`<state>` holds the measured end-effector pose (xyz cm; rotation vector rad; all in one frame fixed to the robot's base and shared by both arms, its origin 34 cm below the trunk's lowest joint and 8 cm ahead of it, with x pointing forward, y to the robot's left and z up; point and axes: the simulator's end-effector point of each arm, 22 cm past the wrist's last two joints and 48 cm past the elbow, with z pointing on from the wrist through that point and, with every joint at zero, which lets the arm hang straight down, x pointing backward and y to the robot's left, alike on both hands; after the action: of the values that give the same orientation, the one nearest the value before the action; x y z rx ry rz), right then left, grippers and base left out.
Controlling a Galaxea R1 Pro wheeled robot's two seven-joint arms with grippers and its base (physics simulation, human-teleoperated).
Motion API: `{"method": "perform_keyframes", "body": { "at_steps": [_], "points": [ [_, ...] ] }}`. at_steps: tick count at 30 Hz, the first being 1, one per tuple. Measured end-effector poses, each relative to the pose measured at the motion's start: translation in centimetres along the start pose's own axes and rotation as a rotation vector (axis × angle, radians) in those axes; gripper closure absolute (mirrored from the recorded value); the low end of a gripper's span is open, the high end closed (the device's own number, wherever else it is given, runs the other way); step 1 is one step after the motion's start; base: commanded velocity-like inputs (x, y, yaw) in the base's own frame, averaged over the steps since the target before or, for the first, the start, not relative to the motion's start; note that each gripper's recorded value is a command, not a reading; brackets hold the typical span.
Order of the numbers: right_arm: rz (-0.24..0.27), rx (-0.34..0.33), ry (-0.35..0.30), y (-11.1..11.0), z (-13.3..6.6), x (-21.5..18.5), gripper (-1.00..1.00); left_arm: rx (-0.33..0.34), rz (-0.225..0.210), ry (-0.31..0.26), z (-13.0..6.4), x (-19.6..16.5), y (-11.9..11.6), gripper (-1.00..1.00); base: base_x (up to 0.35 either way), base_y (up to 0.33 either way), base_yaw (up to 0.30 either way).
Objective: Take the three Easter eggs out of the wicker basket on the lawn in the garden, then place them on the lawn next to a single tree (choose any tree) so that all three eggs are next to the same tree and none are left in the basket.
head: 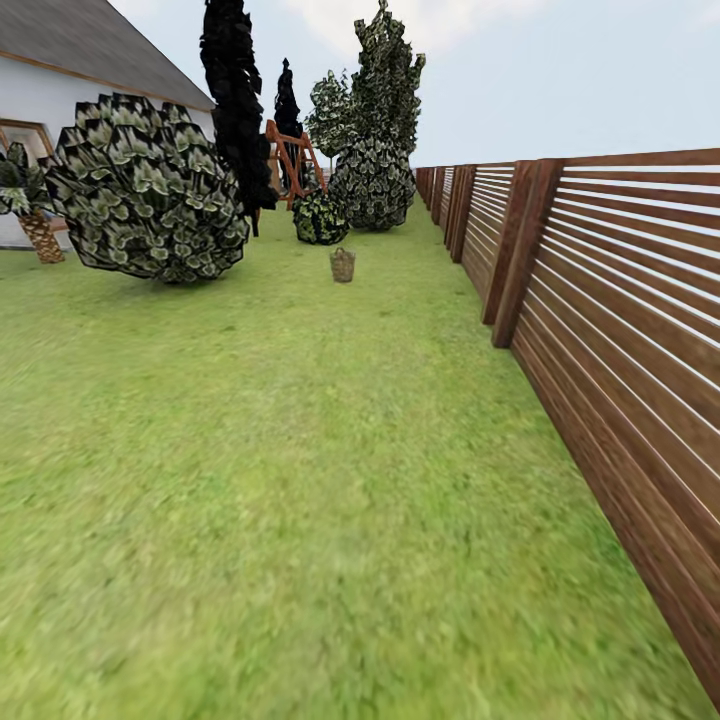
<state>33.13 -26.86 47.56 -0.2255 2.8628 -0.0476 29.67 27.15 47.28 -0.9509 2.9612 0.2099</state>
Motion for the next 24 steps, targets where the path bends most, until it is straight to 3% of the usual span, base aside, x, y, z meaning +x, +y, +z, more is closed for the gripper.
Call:
{"method": "perform_keyframes", "body": {
  "at_steps": [24],
  "points": [
    [-0.001, 0.0, 0.001, -0.03, 0.0, 0.03, -1.0, 0.0, 0.0, 0.0, 0.0, 0.0, -0.01, -1.0, 0.317, 0.0, 0.0]
  ]
}}
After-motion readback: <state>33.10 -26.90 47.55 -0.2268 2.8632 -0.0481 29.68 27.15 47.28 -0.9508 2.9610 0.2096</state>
